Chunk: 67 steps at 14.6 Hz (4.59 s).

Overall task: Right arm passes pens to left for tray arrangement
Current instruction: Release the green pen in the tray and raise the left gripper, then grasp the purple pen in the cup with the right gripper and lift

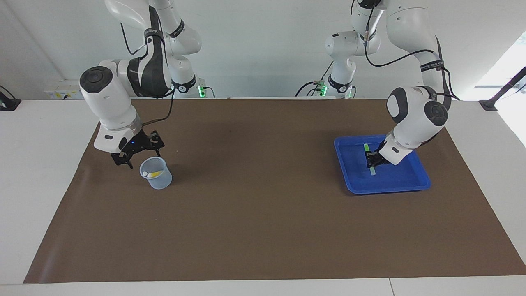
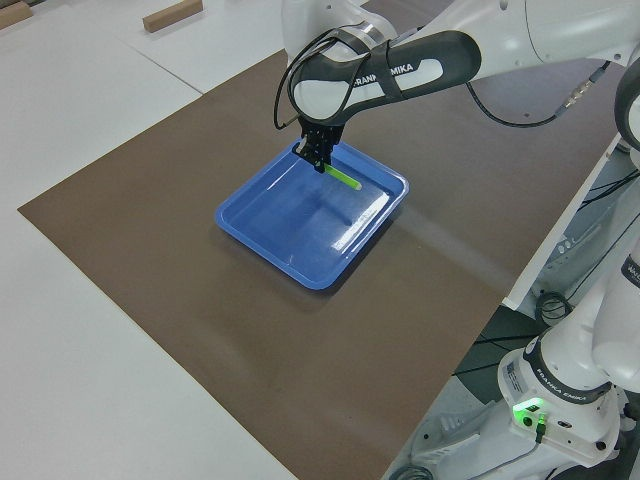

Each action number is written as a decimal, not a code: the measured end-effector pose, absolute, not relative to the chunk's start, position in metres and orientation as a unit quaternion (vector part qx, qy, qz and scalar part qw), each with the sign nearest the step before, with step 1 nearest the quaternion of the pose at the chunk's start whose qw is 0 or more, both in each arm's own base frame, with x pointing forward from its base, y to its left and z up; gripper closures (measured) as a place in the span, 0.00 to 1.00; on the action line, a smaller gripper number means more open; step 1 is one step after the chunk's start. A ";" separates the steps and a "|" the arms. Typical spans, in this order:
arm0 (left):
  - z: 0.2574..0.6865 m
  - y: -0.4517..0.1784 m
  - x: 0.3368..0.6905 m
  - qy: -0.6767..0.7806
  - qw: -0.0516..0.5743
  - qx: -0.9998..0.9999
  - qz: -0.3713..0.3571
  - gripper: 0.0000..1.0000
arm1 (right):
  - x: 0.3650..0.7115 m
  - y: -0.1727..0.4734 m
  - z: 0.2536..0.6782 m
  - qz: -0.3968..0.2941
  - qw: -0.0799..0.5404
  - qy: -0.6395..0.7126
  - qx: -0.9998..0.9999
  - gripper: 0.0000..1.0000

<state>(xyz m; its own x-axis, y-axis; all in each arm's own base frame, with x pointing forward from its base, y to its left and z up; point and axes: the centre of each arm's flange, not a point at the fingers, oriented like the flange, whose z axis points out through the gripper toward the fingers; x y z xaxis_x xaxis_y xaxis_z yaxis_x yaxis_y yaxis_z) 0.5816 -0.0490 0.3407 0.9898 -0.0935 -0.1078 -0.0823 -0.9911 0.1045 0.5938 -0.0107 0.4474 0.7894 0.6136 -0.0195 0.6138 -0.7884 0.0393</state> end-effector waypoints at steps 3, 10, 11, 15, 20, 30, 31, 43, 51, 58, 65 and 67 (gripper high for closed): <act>0.331 -0.049 0.585 -0.046 0.050 0.996 -0.053 0.83 | 0.594 -0.016 0.447 -0.005 0.022 0.439 0.898 0.04; 0.315 -0.047 0.582 -0.041 0.049 0.996 -0.058 0.83 | 0.610 -0.033 0.425 -0.011 0.024 0.594 0.804 0.04; 0.312 -0.047 0.580 -0.040 0.049 0.996 -0.057 0.83 | 0.614 -0.033 0.421 -0.014 0.024 0.604 0.796 0.04; 0.308 -0.045 0.578 -0.024 0.047 0.997 -0.057 0.65 | 0.626 -0.029 0.399 -0.008 -0.005 0.629 0.777 0.04; 0.308 -0.043 0.579 -0.013 0.047 0.997 -0.056 0.07 | 0.627 -0.028 0.399 -0.015 -0.026 0.632 0.774 0.04; 0.312 -0.042 0.581 -0.011 0.047 0.997 -0.053 0.00 | 0.624 -0.038 0.399 -0.025 -0.034 0.638 0.769 0.30; 0.315 -0.042 0.583 -0.011 0.047 0.997 -0.053 0.00 | 0.624 -0.038 0.399 -0.025 -0.034 0.638 0.769 0.30; 0.433 -0.047 0.597 0.072 0.088 0.990 -0.085 0.00 | 0.625 -0.029 0.399 -0.023 -0.036 0.640 0.768 0.31; 0.497 -0.061 0.580 0.165 0.103 0.978 -0.071 0.00 | 0.625 -0.027 0.399 -0.023 -0.036 0.639 0.768 0.52; 0.495 -0.061 0.578 0.166 0.104 0.978 -0.075 0.00 | 0.624 -0.025 0.406 -0.019 -0.035 0.638 0.769 0.81; 0.495 -0.062 0.578 0.168 0.111 0.977 -0.076 0.00 | 0.618 -0.025 0.424 -0.022 -0.038 0.601 0.798 0.81; 0.496 -0.063 0.578 0.169 0.116 0.976 -0.077 0.00 | 0.608 -0.024 0.445 -0.026 -0.043 0.576 0.816 0.81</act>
